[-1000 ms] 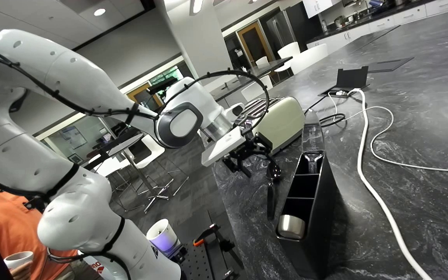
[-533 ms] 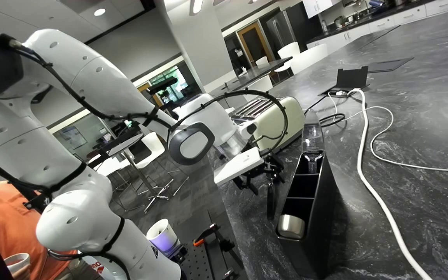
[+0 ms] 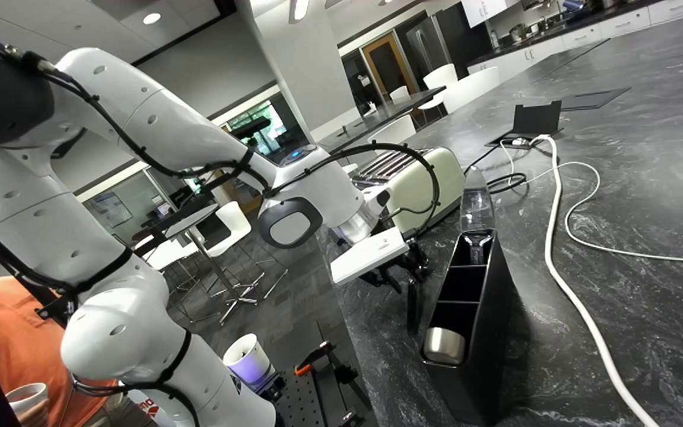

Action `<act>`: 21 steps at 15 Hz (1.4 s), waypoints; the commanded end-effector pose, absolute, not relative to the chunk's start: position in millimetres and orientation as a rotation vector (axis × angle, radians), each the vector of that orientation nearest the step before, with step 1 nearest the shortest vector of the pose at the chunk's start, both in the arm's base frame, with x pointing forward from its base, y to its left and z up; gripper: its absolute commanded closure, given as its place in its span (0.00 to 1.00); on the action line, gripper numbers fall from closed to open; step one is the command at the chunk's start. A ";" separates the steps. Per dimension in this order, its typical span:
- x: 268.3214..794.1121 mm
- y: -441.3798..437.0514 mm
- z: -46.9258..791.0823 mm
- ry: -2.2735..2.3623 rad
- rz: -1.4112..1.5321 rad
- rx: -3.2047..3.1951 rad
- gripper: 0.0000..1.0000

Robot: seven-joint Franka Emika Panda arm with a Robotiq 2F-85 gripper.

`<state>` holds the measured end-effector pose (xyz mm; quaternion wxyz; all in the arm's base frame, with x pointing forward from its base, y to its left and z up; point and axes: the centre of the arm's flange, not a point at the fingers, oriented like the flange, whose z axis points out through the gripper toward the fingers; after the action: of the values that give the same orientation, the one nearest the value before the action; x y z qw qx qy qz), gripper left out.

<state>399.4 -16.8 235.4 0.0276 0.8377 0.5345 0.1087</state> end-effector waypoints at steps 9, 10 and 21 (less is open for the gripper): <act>385.9 18.4 256.9 1.862 0.370 2.545 0.95; 383.9 32.0 261.0 1.912 0.345 2.541 0.95; 386.3 216.4 279.6 2.303 0.302 2.289 0.95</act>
<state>371.7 183.3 278.0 -0.0664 0.7038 0.7021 0.0855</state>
